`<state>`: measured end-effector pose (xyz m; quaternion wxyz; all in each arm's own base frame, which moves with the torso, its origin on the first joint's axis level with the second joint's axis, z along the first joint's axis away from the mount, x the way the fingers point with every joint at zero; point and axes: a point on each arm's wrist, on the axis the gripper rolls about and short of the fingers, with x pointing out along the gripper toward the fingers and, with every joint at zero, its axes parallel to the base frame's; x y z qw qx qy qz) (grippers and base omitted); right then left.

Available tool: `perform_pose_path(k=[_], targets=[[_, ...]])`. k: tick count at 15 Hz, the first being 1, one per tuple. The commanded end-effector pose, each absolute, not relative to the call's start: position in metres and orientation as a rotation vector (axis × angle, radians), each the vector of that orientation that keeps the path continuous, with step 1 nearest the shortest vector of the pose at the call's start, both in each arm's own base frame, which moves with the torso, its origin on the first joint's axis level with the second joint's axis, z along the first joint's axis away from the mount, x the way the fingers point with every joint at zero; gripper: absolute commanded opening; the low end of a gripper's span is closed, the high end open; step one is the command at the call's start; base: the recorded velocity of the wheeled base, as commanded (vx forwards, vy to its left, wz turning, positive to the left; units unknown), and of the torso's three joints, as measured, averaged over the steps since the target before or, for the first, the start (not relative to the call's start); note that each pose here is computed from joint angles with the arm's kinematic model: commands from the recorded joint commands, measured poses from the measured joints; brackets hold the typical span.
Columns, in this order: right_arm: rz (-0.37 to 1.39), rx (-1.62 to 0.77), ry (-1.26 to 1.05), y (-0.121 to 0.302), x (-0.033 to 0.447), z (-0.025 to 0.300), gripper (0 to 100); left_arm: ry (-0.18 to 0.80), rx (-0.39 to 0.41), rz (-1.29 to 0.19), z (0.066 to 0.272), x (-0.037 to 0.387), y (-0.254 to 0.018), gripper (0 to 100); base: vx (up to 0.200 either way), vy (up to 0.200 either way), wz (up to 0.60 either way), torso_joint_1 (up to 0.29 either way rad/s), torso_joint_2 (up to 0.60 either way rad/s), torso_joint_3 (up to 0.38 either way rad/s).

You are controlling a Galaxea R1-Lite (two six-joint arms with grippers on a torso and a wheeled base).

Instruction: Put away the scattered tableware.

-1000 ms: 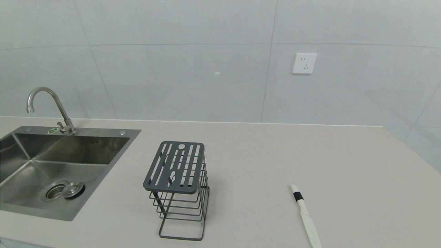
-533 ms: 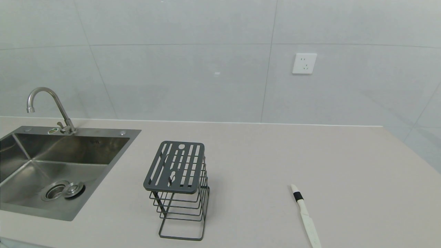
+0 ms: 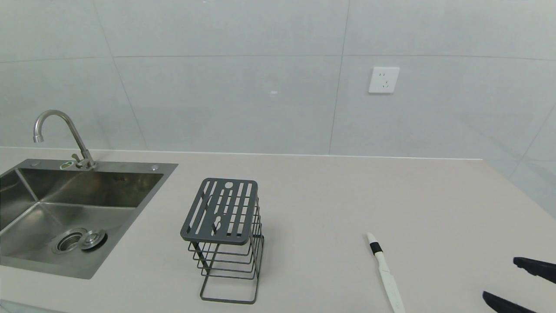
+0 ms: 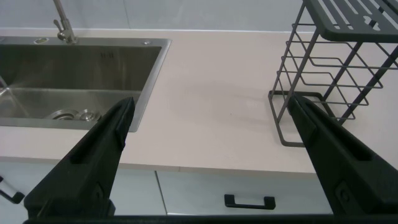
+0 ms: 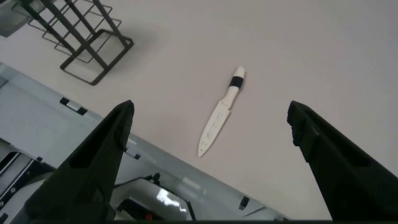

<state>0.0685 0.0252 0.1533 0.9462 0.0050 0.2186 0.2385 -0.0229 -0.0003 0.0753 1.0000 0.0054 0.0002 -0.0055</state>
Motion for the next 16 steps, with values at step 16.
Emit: perform_pose_path(k=[16], targets=[[0.361,-0.012,1.044,0.098,0.189,0.092,100,0.001,0.011,-0.011,0.075,-0.023,0.000,100,0.000,0.000,0.00,0.000,0.00,0.000]])
